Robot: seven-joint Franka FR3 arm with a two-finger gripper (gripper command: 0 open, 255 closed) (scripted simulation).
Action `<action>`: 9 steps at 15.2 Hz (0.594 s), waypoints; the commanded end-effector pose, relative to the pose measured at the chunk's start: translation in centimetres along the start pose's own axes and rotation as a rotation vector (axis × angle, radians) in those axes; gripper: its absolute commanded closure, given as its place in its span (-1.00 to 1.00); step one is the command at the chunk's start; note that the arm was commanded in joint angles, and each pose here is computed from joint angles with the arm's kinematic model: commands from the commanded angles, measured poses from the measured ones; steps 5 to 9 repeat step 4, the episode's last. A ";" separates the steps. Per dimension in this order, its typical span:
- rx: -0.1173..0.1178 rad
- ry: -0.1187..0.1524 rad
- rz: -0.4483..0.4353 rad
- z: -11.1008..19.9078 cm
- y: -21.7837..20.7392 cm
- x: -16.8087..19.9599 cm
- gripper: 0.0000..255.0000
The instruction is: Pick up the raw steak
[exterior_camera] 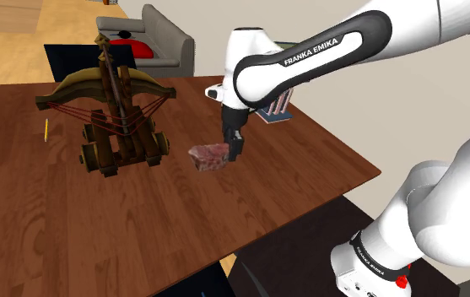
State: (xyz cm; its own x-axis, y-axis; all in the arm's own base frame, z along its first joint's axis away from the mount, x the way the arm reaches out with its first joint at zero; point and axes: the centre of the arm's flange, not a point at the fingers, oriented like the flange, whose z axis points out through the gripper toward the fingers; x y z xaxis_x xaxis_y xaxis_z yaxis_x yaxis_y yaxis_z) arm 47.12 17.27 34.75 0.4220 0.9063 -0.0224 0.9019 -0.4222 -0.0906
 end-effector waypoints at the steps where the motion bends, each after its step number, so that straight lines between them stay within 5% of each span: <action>1: 0.000 0.000 0.000 -1.0 -0.1 -0.1 1.00; 9: 0.000 0.000 0.000 -1.6 -0.2 -0.1 1.00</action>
